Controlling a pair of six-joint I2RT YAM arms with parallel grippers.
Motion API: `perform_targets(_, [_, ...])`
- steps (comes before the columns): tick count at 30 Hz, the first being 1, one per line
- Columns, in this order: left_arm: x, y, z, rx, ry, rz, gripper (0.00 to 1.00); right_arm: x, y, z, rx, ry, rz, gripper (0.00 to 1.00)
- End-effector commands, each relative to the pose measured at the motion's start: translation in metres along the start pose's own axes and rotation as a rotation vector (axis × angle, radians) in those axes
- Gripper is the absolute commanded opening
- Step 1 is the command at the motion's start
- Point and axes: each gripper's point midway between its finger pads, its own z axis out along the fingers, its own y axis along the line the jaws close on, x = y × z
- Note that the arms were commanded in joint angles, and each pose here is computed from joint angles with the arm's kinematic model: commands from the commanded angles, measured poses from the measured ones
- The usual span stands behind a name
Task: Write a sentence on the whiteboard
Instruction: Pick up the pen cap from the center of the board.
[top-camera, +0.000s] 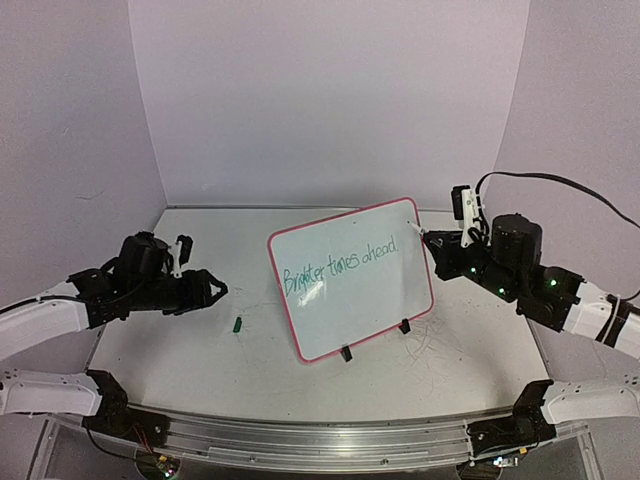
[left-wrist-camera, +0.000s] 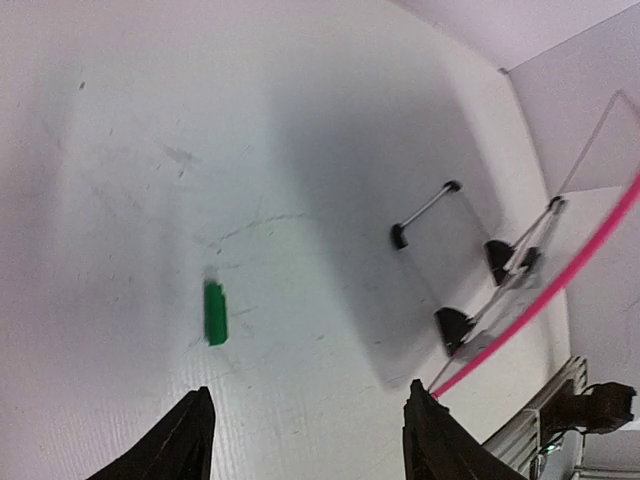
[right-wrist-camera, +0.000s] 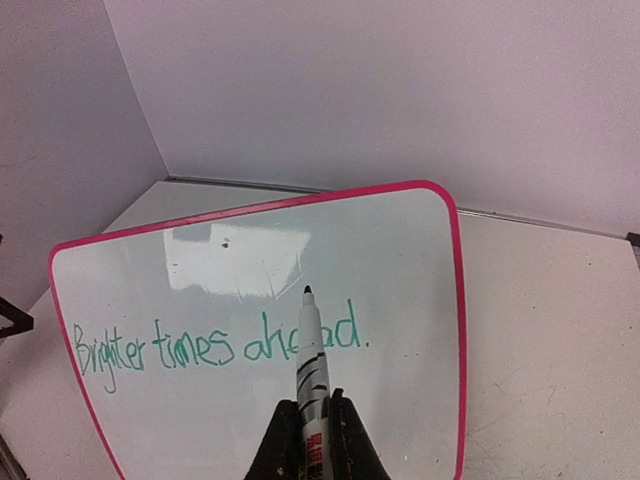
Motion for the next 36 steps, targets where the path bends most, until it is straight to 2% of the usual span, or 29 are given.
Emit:
perform_targets(1, [0.021,0.019,0.028,-0.091,0.128,0.011,0.62,-0.017,0.023,-0.005,-0.087,-0.027,0.035,0.00])
perform_targets(5, [0.035,0.026,0.052,-0.128,0.222,0.059,0.57,-0.008,0.034,-0.007,-0.108,-0.008,0.037,0.00])
perform_targets(9, [0.042,0.025,0.068,-0.128,0.257,0.093,0.51,-0.005,0.042,-0.009,-0.110,-0.003,0.021,0.00])
perform_targets(19, [0.041,0.026,0.109,-0.154,0.277,0.162,0.39,-0.007,0.046,-0.012,-0.106,-0.009,0.013,0.00])
perform_targets(25, [0.048,0.041,0.120,-0.236,0.287,0.216,0.32,-0.008,0.044,-0.014,-0.093,-0.002,-0.006,0.00])
perform_targets(34, [0.049,0.062,0.122,-0.338,0.262,0.217,0.31,-0.007,0.045,-0.011,-0.085,0.008,-0.013,0.00])
perform_targets(36, [0.049,0.062,0.124,-0.341,0.259,0.185,0.41,-0.008,0.046,-0.009,-0.086,0.011,-0.015,0.00])
